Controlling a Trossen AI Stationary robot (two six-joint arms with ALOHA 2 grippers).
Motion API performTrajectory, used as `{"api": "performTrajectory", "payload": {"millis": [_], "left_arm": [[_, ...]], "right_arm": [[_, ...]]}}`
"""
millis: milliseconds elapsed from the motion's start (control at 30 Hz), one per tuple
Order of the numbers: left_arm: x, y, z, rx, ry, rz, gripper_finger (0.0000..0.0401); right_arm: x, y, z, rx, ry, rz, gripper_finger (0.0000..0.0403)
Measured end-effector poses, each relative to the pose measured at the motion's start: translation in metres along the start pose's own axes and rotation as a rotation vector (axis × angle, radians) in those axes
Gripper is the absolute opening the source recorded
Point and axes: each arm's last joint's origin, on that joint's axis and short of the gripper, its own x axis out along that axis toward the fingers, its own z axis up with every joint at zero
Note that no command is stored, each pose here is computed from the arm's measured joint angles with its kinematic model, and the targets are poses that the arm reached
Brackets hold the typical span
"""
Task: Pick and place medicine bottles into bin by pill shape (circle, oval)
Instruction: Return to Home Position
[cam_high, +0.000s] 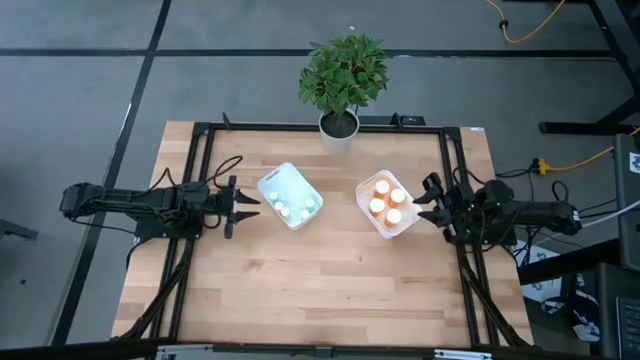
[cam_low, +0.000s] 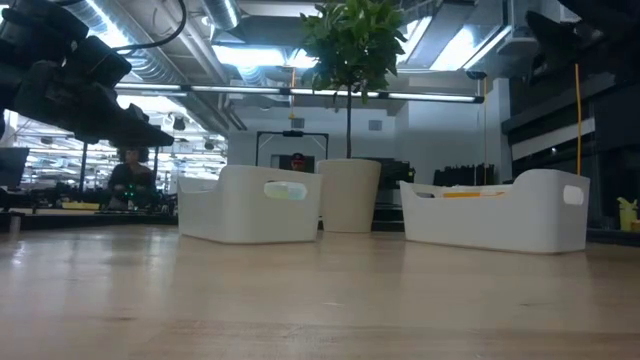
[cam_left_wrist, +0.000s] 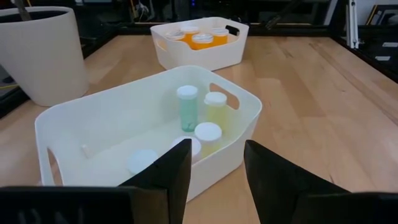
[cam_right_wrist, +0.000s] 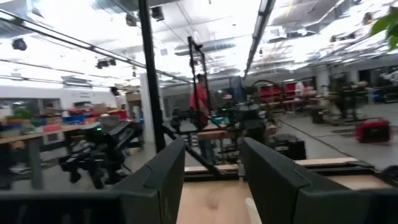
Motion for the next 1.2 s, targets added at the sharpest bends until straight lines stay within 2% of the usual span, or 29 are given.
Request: {"api": "performTrajectory", "payload": {"millis": [133, 300, 600, 1200], "left_arm": [[0.000, 0.000, 0.000, 0.000, 0.000, 0.003, 0.0140], [0.000, 0.000, 0.000, 0.000, 0.000, 0.003, 0.0140], [0.000, 0.000, 0.000, 0.000, 0.000, 0.003, 0.0140], [0.000, 0.000, 0.000, 0.000, -0.001, 0.003, 0.0141]], "right_arm": [[0.000, 0.001, -0.002, 0.044, 0.019, 0.057, 0.0162], [-0.001, 0.003, -0.006, 0.030, 0.083, 0.149, 0.0162], [-0.003, 0.001, -0.022, 0.086, 0.245, 0.122, 0.0162], [-0.003, 0.001, -0.023, 0.089, 0.252, 0.120, 0.0162]]}}
